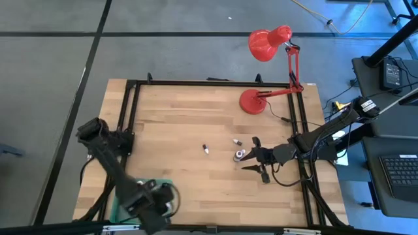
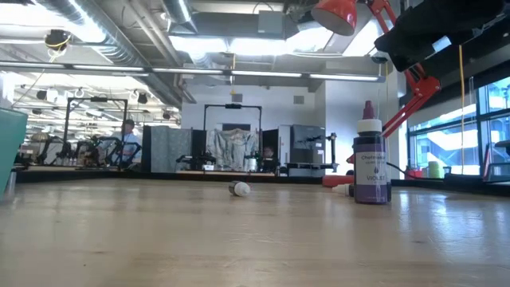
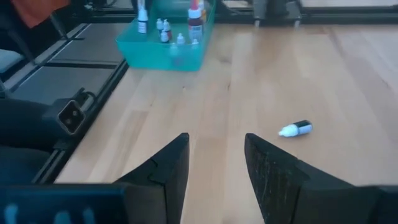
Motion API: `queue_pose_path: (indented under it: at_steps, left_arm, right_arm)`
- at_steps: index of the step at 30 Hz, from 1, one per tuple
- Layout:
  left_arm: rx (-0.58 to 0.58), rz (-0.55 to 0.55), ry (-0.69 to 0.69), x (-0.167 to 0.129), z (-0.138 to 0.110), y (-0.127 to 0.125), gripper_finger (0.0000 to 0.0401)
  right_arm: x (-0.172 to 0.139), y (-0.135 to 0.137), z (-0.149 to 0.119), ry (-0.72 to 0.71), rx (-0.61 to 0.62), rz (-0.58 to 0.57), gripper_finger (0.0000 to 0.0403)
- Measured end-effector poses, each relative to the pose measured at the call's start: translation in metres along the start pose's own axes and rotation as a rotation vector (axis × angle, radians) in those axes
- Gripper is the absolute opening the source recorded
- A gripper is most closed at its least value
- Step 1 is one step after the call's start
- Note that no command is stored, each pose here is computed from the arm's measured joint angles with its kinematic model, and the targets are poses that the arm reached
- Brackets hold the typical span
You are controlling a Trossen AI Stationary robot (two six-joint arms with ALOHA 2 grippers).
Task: Pick & Place food coloring
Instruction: Put the pink food coloring into the blue bin
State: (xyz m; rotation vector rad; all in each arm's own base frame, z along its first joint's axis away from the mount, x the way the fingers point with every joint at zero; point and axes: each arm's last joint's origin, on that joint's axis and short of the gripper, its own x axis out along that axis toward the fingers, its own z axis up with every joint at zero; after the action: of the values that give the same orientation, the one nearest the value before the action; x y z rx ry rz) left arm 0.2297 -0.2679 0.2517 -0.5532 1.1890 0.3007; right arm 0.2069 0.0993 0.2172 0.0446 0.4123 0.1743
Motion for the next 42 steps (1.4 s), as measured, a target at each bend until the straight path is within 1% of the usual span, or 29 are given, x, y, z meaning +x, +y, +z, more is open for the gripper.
queue_pose_path:
  at_steps: [3,5,8,11,19,23,27,31,36,42]
  left_arm:
    - [-0.077,0.012,-0.027,-0.006,-0.022,0.000,0.0056]
    - [-0.106,0.009,-0.060,-0.009,-0.034,-0.001,0.0056]
    - [-0.123,0.005,-0.095,-0.009,-0.048,-0.001,0.0056]
    - [-0.122,0.025,-0.062,-0.002,-0.055,-0.003,0.0056]
    - [-0.092,0.099,-0.018,0.023,-0.047,-0.004,0.0056]
    - [-0.105,0.125,-0.002,0.034,-0.045,-0.005,0.0056]
    - [-0.118,0.127,0.046,0.047,-0.046,-0.009,0.0056]
    - [-0.125,0.122,0.056,0.058,-0.047,-0.012,0.0057]
    - [-0.121,0.143,0.056,0.065,-0.049,-0.012,0.0057]
    - [-0.120,0.144,0.056,0.066,-0.049,-0.012,0.0073]
  right_arm:
    - [0.000,-0.002,0.000,-0.010,-0.019,-0.049,0.0157]
    - [0.000,-0.003,0.001,-0.017,-0.027,-0.086,0.0157]
    - [0.000,-0.004,0.001,-0.023,-0.022,-0.118,0.0157]
    - [0.000,-0.003,0.001,-0.027,-0.023,-0.117,0.0157]
    - [0.002,-0.013,0.006,-0.057,0.001,-0.155,0.0157]
    - [0.003,-0.018,0.006,-0.057,0.008,-0.174,0.0157]
    - [0.003,-0.020,0.007,-0.058,0.013,-0.186,0.0157]
    - [0.003,-0.020,0.007,-0.056,0.013,-0.186,0.0157]
    - [0.003,-0.020,0.007,-0.055,0.012,-0.185,0.0157]
    - [0.003,-0.020,0.007,-0.055,0.013,-0.185,0.0157]
